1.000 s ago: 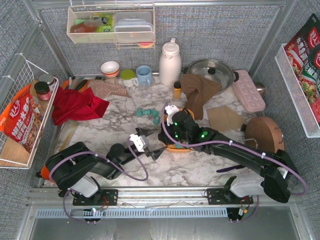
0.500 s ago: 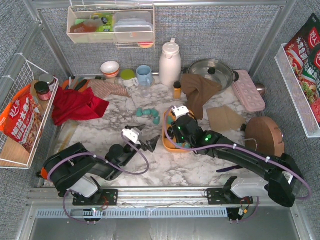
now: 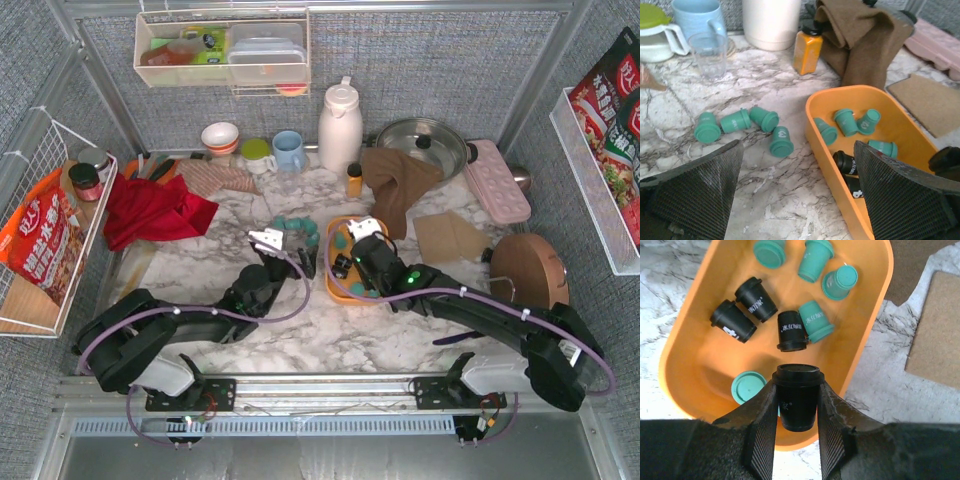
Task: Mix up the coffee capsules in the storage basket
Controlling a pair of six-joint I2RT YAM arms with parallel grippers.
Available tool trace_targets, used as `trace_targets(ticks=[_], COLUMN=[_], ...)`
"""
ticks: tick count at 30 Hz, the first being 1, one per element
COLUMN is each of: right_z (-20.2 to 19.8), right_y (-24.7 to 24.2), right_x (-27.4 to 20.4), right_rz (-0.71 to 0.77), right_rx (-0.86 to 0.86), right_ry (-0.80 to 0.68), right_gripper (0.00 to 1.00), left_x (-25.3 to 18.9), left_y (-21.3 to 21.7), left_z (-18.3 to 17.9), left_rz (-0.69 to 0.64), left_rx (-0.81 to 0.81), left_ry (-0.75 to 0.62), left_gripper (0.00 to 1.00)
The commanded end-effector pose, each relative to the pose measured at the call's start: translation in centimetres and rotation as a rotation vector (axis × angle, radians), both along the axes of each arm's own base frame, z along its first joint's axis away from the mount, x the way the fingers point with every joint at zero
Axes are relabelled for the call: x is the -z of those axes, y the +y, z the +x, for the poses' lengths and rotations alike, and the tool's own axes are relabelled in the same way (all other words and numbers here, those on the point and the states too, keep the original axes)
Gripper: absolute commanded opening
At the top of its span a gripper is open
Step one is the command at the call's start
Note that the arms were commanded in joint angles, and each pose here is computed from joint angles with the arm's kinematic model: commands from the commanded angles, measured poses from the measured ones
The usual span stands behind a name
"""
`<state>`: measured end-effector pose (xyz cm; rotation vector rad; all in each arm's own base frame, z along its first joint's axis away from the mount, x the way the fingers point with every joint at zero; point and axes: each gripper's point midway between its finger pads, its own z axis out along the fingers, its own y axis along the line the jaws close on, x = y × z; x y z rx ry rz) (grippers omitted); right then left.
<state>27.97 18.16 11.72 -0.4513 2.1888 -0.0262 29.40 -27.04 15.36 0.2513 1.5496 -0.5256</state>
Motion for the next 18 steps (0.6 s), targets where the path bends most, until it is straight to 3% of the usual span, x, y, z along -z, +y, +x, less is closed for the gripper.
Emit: trace_targets(ticks=[1,11,18], right_z=[0.1,0.1,-0.2], right_y=[-0.3,0.0,0.0], right_x=[0.8,1.4,0.4], right_rz=[-0.003,0.012,0.048], right_rx=[0.021,0.028,0.016], right_ry=[0.012,0.053,0.041], right_gripper=[0.3,0.6,0.63], left_x=[2.6,5.2,7.1], left_y=[1.5,1.0,-0.1], left_z=[1.0,3.3,6.0], left_rz=[0.071,0.121,0.089], left_rx=[-0.123,-0.171,-0.133], left_ry=[0.133,0.314,0.469], left_gripper=[0.99,0.99,0.96])
